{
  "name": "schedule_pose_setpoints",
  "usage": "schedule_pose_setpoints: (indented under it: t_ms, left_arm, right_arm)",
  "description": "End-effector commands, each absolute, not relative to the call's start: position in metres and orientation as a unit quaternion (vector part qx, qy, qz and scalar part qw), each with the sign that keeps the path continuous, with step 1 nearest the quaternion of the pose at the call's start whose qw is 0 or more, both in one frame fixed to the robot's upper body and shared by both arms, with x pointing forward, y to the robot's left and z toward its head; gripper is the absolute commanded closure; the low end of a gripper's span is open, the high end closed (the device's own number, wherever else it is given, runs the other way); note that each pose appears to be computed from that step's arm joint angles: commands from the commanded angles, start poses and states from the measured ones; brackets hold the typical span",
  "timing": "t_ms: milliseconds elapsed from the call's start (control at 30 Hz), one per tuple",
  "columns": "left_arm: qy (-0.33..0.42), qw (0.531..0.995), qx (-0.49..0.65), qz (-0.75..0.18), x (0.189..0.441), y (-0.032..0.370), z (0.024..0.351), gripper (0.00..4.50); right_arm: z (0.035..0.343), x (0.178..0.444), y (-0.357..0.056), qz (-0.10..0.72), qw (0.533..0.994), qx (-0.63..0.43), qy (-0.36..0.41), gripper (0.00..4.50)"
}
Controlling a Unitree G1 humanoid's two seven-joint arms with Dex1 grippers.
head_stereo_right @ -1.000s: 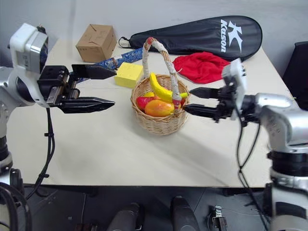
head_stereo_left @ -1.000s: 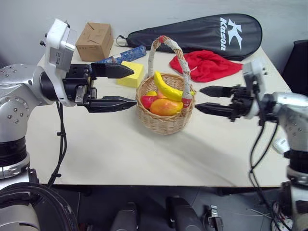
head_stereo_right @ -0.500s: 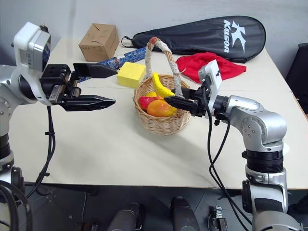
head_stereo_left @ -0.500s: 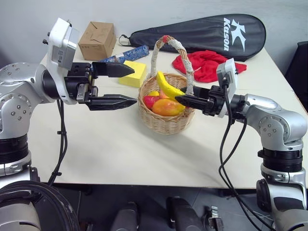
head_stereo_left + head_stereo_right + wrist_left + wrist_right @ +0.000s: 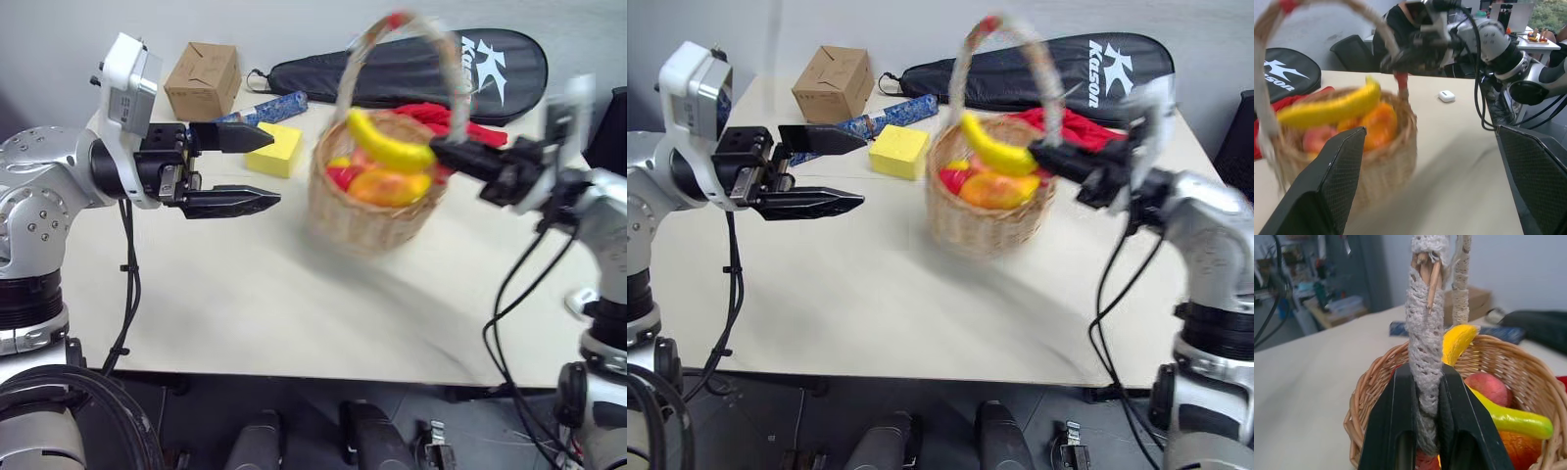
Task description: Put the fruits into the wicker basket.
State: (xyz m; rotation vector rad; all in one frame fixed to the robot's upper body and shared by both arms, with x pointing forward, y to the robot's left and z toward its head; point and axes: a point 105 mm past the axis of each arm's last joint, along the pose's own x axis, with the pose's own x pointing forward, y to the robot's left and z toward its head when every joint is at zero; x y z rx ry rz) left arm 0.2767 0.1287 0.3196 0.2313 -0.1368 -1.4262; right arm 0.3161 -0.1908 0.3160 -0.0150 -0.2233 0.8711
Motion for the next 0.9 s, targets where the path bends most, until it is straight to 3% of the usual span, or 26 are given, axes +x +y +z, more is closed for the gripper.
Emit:
schedule_pose_setpoints:
  t_ms: [33, 233, 533, 700, 900]
  left_arm:
    - [-0.085, 0.741, 0.120, -0.655, 0.275, 0.127, 0.329, 0.00]
    - [-0.087, 0.734, 0.116, -0.663, 0.278, 0.123, 0.329, 0.00]
    - [-0.089, 0.725, 0.108, -0.675, 0.285, 0.114, 0.329, 0.00]
    - [-0.086, 0.715, 0.089, -0.688, 0.284, 0.107, 0.328, 0.00]
    - [-0.083, 0.711, 0.074, -0.695, 0.287, 0.108, 0.327, 0.00]
  right_arm:
    - [0.344, 0.292, -0.248, 0.343, 0.927, -0.015, -0.152, 4.34]
    - [0.319, 0.281, -0.298, 0.242, 0.964, -0.019, -0.113, 4.34]
    - [0.239, 0.282, -0.338, 0.123, 0.992, 0.027, -0.025, 4.34]
    - [0.236, 0.267, -0.343, 0.120, 0.991, 0.055, -0.022, 2.67]
    - [0.250, 0.218, -0.352, 0.149, 0.989, 0.015, 0.022, 0.63]
